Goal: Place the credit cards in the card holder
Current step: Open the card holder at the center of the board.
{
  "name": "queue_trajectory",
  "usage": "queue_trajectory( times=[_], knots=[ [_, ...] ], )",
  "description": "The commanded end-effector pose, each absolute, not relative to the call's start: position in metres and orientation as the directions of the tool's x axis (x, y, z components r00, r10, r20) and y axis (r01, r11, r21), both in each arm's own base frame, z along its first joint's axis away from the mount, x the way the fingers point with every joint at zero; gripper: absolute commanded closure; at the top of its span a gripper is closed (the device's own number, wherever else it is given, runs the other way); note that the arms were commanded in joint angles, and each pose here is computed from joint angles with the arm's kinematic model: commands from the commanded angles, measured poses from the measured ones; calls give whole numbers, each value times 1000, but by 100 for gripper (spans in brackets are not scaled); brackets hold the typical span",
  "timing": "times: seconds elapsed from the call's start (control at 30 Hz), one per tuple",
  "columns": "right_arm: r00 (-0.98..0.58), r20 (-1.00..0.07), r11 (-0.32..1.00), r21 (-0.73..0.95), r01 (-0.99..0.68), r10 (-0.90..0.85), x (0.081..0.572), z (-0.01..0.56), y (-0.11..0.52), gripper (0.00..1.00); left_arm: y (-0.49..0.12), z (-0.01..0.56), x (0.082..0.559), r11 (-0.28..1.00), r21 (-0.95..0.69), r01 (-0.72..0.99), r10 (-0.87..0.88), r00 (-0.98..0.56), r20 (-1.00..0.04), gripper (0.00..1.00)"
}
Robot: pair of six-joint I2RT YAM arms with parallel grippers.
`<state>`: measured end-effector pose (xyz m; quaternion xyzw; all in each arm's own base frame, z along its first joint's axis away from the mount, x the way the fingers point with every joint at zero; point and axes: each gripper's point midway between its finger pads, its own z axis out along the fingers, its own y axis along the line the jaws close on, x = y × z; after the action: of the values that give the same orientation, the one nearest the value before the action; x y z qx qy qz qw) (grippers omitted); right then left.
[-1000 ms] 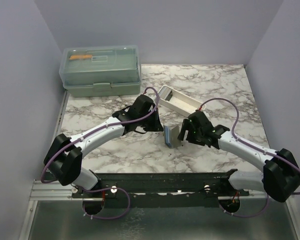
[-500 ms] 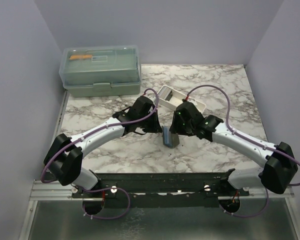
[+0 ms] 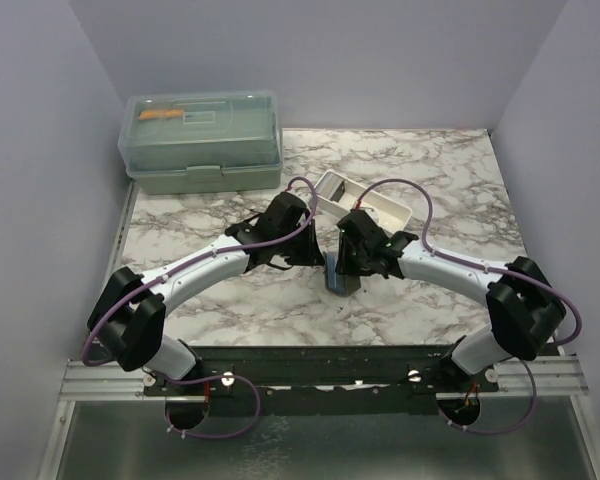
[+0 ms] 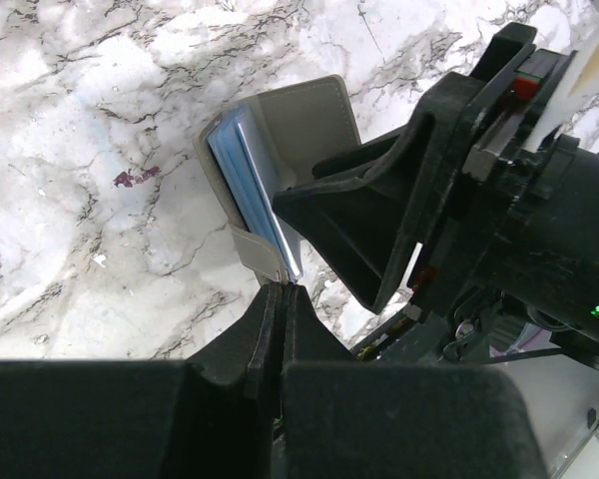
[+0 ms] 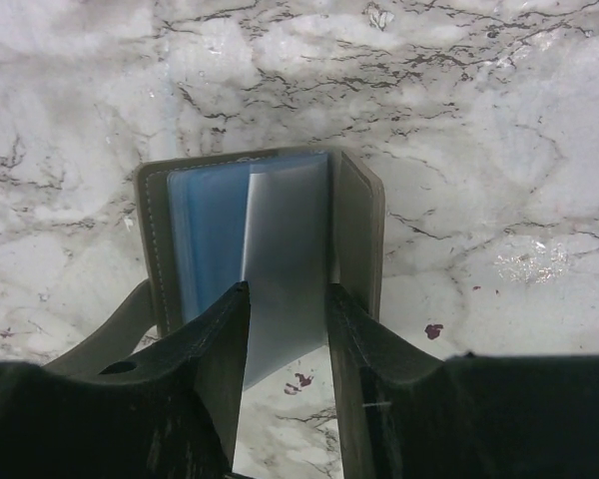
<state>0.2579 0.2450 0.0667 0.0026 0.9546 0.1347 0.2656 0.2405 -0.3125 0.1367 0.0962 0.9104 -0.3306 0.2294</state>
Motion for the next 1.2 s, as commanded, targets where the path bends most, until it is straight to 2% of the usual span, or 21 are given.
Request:
queue_trajectory(
  times=[0.0, 0.33, 0.43, 0.6, 0.77, 1.0, 1.03, 1.17],
  knots=[
    [-861, -503, 965, 254, -69, 70, 257, 54, 246, 59, -307, 135, 242, 778, -538, 325, 19, -868, -496, 100],
    [-880, -473, 956, 277, -96, 49, 249, 42, 251, 44, -307, 137, 242, 776, -539, 329, 19, -865, -501, 100],
    [-882, -469, 966, 249, -76, 52, 248, 38, 244, 42, -306, 136, 243, 779, -533, 331, 22, -863, -504, 100],
    [-873, -477, 995, 61, 80, 99, 245, 29, 198, 47, -289, 126, 251, 839, -470, 274, -3, -862, -507, 100],
    [-860, -497, 991, 113, 74, 120, 242, 32, 199, 51, -268, 101, 258, 893, -415, 172, -40, -889, -456, 100],
    [-870, -470, 982, 176, 73, 149, 237, 13, 209, 54, -257, 84, 258, 914, -383, 133, -31, -919, -393, 100],
    [-868, -473, 979, 190, 71, 154, 237, 15, 210, 54, -257, 86, 258, 913, -383, 137, -27, -919, -393, 98],
    [-861, -484, 976, 207, 61, 156, 236, 17, 210, 53, -258, 95, 257, 904, -400, 154, -24, -914, -405, 74]
  ],
)
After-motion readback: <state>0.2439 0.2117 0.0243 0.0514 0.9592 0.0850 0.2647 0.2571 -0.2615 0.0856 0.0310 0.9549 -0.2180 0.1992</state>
